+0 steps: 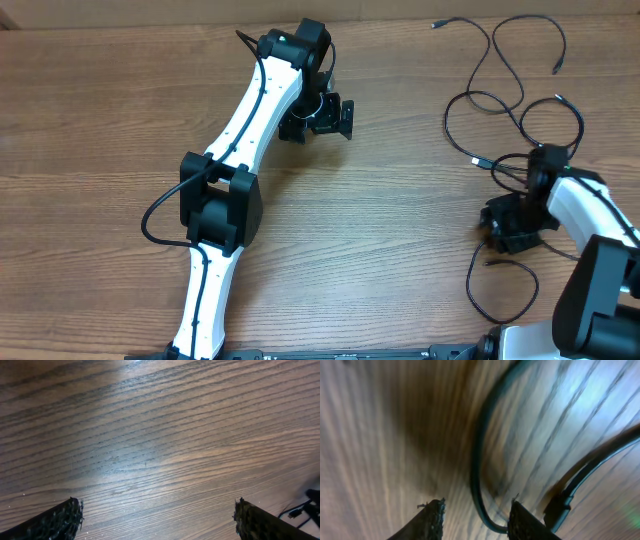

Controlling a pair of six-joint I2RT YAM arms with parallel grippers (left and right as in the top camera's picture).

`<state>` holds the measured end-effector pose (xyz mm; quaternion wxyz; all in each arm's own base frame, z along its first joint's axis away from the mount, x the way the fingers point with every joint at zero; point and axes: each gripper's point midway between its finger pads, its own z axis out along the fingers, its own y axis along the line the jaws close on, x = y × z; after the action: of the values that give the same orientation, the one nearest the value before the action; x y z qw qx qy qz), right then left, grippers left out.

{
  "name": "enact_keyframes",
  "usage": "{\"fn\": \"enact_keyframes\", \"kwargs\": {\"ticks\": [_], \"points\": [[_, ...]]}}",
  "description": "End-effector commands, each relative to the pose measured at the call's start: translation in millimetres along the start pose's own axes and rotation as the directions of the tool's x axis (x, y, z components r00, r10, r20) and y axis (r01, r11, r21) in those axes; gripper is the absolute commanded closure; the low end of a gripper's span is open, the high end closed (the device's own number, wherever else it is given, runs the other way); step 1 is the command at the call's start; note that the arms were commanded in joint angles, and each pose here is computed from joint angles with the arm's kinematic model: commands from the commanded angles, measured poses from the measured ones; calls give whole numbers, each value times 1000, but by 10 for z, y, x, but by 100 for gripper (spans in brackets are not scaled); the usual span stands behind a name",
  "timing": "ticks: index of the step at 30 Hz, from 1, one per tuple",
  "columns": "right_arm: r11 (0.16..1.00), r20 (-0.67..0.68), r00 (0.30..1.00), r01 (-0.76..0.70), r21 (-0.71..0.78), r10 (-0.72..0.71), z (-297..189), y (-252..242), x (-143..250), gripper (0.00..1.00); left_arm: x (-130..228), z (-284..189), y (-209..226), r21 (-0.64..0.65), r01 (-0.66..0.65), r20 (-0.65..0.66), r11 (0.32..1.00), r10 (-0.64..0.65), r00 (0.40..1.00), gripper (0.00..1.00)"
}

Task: Untangle cables

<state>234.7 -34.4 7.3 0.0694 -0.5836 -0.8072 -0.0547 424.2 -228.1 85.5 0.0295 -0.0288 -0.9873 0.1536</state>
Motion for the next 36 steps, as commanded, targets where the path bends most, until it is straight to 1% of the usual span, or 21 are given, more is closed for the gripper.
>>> {"fn": "enact_keyframes", "kwargs": {"ticks": [1,5,8,9,13,14,15,19,24,26,28,32,36], "points": [[1000,9,1000,-23,-12,23,-1,32,38,59,-51,-93,-16,4,-2,30,1000,2,1000,1],[1000,46,999,-11,8,11,8,11,-2,58,-52,-93,-17,4,-3,30,1000,2,1000,0],[1000,48,999,-10,5,10,47,0,1,62,-53,-93,-17,4,-3,31,1000,2,1000,0],[1000,49,999,-10,-1,10,61,6,-3,65,-53,-93,-17,4,-3,31,1000,2,1000,0],[1000,49,999,-8,-12,9,71,24,-5,90,-50,-93,-15,3,-2,29,1000,2,1000,0],[1000,46,999,-9,-14,9,68,30,-1,94,-46,-93,-14,3,-2,28,1000,2,1000,0],[1000,37,999,-13,-22,14,66,40,5,96,-42,-93,-13,2,-1,26,1000,1,1000,0],[995,-32,999,-47,-93,44,-8,162,33,96,-29,-93,-8,1,0,21,1000,0,1000,0],[971,-91,993,-99,-216,81,-238,396,-75,96,-32,-93,-9,1,0,22,1000,0,1000,0],[960,-94,988,-143,-243,123,-321,454,-151,96,-31,-93,-9,1,0,22,1000,0,1000,0],[944,-79,981,-190,-268,175,-399,506,-266,96,-31,-93,-7,1,1,22,1000,-1,1000,0],[907,-39,971,-235,-350,236,-481,662,-480,96,-33,-93,-9,1,0,23,1000,0,1000,0],[878,57,949,-262,-400,309,-542,745,-735,93,-34,-93,-10,1,0,23,1000,0,1000,0]]}}
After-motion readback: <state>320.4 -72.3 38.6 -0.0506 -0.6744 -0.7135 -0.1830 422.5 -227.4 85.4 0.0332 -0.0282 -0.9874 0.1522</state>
